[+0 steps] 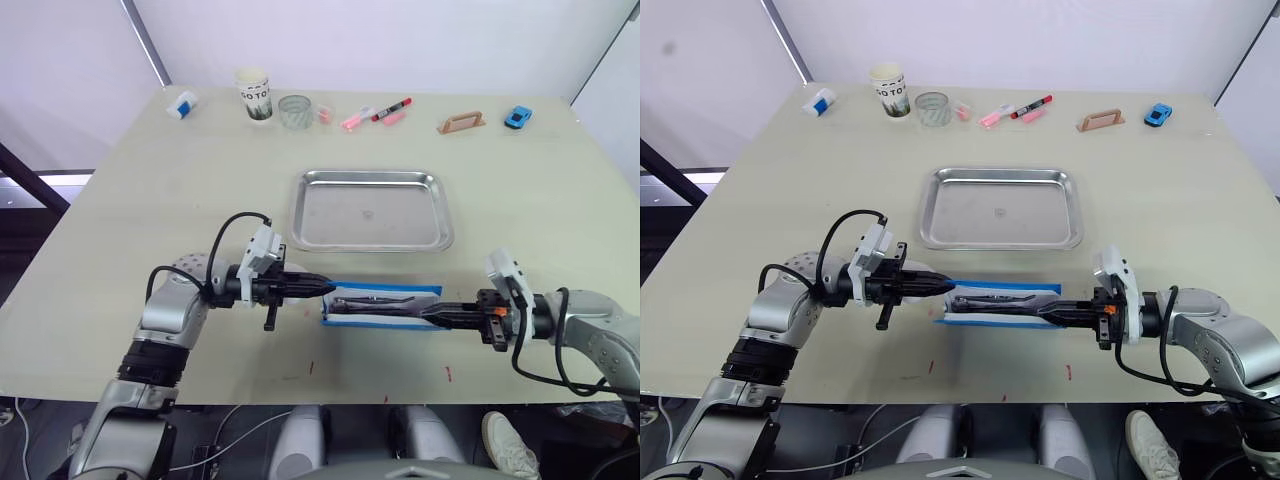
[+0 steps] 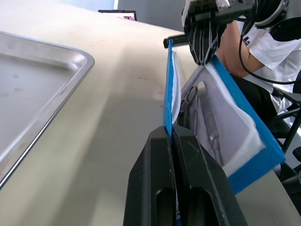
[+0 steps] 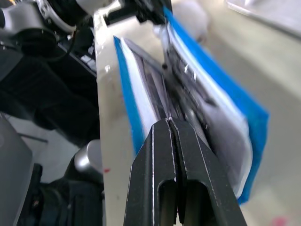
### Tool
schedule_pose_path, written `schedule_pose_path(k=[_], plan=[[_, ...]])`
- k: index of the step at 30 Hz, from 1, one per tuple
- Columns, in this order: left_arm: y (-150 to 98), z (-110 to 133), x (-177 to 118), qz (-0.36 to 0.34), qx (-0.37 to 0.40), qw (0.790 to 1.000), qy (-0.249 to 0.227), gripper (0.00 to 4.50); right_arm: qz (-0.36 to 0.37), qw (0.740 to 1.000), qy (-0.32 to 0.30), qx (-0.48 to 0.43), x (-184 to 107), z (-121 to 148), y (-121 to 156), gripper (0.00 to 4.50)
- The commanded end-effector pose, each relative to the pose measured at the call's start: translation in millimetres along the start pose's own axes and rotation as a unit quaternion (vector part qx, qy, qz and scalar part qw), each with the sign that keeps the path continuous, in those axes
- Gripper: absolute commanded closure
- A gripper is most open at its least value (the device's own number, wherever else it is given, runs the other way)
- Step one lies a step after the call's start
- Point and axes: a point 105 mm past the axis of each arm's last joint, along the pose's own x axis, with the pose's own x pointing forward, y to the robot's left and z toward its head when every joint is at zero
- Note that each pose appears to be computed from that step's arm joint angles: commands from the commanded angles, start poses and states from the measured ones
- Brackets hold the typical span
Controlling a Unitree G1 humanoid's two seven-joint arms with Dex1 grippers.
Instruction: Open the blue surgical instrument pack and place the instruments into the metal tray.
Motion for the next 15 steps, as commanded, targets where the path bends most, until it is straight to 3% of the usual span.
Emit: schedule_pose_path(k=[1,6,15], plan=[[0,5,4,-0.003,-0.002,1.000,0.002,4.50,0.021,0.999,0.024,-0.013,4,-8,8,4.49],[11,1,6,0.024,-0.027,0.999,0.010,4.50,0.017,0.998,0.059,-0.022,10,-24,7,4.49],[34,-13,14,0.078,-0.027,0.994,0.072,4.50,0.000,0.992,0.108,-0.057,15,-49,1,4.49]])
